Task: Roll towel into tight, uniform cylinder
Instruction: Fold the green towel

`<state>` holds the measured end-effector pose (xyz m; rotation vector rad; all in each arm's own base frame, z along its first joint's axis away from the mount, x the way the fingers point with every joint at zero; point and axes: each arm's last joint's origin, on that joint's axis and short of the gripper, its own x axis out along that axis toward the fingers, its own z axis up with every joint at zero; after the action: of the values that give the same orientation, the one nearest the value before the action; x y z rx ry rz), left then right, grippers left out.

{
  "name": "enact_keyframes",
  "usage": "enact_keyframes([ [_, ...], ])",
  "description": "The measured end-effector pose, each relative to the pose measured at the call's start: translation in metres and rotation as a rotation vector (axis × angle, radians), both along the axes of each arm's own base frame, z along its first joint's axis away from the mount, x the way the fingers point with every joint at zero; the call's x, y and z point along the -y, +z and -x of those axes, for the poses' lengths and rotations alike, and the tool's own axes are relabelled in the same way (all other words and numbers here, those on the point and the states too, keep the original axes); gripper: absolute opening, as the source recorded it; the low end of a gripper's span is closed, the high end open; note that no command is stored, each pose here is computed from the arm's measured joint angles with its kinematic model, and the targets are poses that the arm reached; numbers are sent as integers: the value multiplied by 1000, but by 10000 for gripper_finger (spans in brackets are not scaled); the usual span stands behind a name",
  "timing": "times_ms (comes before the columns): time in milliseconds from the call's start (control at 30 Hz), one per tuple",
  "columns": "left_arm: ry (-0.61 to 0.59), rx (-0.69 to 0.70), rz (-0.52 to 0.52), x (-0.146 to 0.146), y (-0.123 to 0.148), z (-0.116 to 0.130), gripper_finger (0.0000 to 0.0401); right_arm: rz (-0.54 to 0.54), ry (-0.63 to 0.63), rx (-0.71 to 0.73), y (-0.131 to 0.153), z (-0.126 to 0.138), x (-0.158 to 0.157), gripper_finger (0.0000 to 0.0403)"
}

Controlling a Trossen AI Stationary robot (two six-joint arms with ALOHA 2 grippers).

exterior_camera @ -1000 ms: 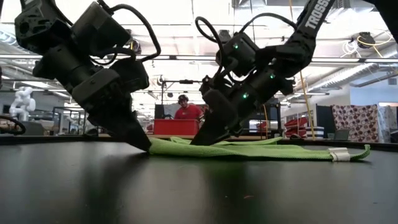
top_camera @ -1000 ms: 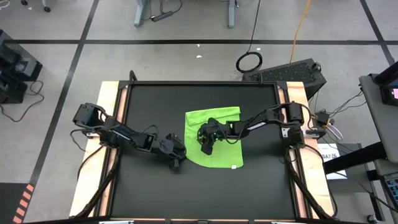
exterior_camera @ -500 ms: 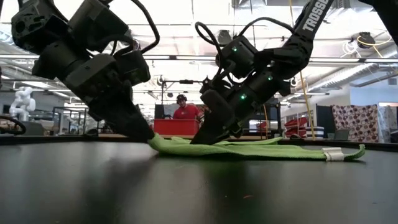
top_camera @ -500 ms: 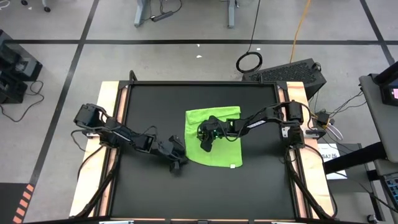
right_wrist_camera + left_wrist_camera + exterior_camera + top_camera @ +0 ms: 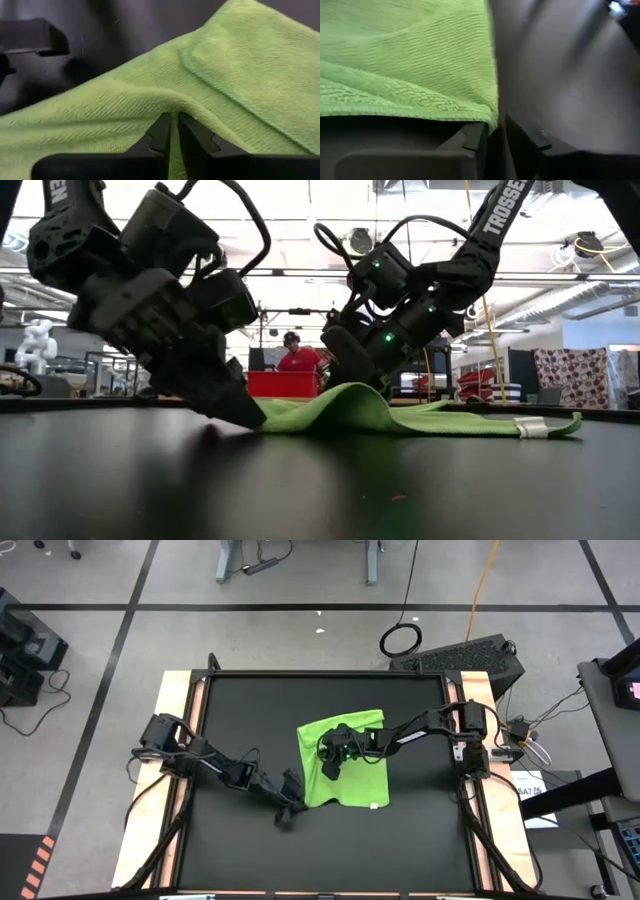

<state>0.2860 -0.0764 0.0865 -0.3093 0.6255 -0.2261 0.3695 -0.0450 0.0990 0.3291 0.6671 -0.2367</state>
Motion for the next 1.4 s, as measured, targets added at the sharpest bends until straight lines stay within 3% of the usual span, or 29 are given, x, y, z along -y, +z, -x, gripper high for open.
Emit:
enact_keyframes([
  [200, -126, 4, 122, 10, 7, 2, 37, 0, -6, -2, 0, 0, 2, 11],
  [400, -261, 27, 273, 19, 16, 2, 34, -10, 5, -3, 0, 1, 2, 6],
  [533, -251, -20, 268, 18, 14, 5, 34, -21, 4, -2, 0, 0, 2, 6],
  [800, -157, 23, 120, 11, 24, 6, 34, -47, 57, 6, 1, 0, -4, 19],
  [933, -103, 56, 38, 5, 36, 7, 34, -40, 86, 15, 7, 0, -11, 66],
  [1167, 133, 8, -286, -10, 32, 12, 34, 27, 105, 97, 32, -1, -14, 161],
  [1400, 114, -81, -286, -17, 21, 13, 34, 83, -26, 117, 39, 0, 12, 168],
])
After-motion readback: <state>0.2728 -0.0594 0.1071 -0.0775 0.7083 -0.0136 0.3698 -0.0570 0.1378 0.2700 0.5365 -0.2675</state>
